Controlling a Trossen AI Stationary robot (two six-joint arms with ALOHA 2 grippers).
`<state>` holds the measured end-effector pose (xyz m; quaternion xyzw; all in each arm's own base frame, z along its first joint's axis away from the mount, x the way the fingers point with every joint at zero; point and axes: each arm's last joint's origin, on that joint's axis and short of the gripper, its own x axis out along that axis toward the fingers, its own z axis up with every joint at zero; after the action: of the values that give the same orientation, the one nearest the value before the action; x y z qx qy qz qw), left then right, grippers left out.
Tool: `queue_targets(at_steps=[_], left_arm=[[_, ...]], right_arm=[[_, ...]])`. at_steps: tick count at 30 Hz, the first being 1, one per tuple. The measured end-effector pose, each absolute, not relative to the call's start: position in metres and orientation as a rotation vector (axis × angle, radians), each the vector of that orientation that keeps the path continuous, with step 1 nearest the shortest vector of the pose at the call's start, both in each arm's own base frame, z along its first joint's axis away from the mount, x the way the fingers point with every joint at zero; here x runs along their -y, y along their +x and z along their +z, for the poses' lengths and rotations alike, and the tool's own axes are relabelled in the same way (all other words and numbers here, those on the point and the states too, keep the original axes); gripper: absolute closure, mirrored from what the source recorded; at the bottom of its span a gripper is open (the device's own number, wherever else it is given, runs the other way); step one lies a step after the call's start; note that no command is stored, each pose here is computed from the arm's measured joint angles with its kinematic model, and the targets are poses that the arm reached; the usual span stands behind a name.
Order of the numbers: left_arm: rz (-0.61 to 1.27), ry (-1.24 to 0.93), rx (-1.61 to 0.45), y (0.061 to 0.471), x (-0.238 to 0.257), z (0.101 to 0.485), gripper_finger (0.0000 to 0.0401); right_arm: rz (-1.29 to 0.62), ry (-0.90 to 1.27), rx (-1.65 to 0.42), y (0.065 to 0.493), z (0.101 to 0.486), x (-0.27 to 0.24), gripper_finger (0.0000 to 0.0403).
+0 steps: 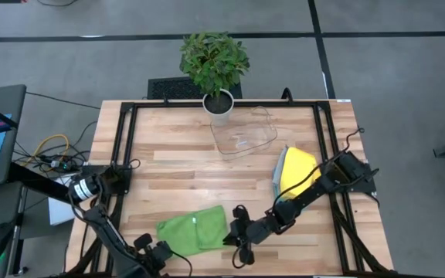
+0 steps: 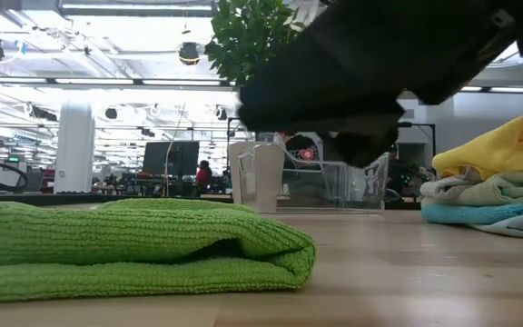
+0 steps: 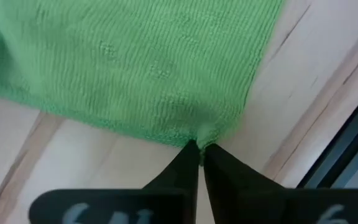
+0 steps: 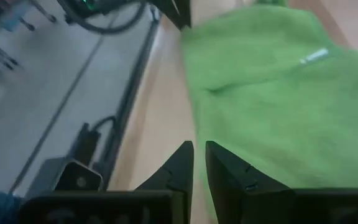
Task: Fold microfiber towels
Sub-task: Fold the green microfiber cloth
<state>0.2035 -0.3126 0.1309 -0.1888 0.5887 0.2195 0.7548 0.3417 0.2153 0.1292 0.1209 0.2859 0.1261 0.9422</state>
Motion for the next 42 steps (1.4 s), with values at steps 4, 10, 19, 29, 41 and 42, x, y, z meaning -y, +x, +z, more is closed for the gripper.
queue_targets(at_steps=[4, 10, 19, 29, 41, 42], left_arm=[[0.474, -0.425, -1.3, 0.212, 0.31, 0.133, 0.0386], [0.495, -0.462, -1.316, 0.219, 0.307, 0.134, 0.0386], [0.526, -0.503, -1.305, 0.223, 0.305, 0.134, 0.0385], [0.527, -0.503, -1.305, 0.223, 0.304, 0.134, 0.0385], [0.54, -0.509, -1.279, 0.223, 0.304, 0.134, 0.0385], [0.54, -0.51, -1.279, 0.223, 0.304, 0.134, 0.0385]], right_arm=[[0.288, 0.258, -0.498, 0.351, 0.119, -0.222, 0.0339], [0.341, 0.163, -0.476, 0.372, 0.103, -0.236, 0.0349], [0.37, 0.127, -0.509, 0.383, 0.081, -0.244, 0.0374], [0.398, 0.023, -0.402, 0.385, 0.112, -0.246, 0.038], [0.336, 0.036, -0.418, 0.395, 0.084, -0.232, 0.0385], [0.335, 0.038, -0.418, 0.395, 0.078, -0.233, 0.0383]])
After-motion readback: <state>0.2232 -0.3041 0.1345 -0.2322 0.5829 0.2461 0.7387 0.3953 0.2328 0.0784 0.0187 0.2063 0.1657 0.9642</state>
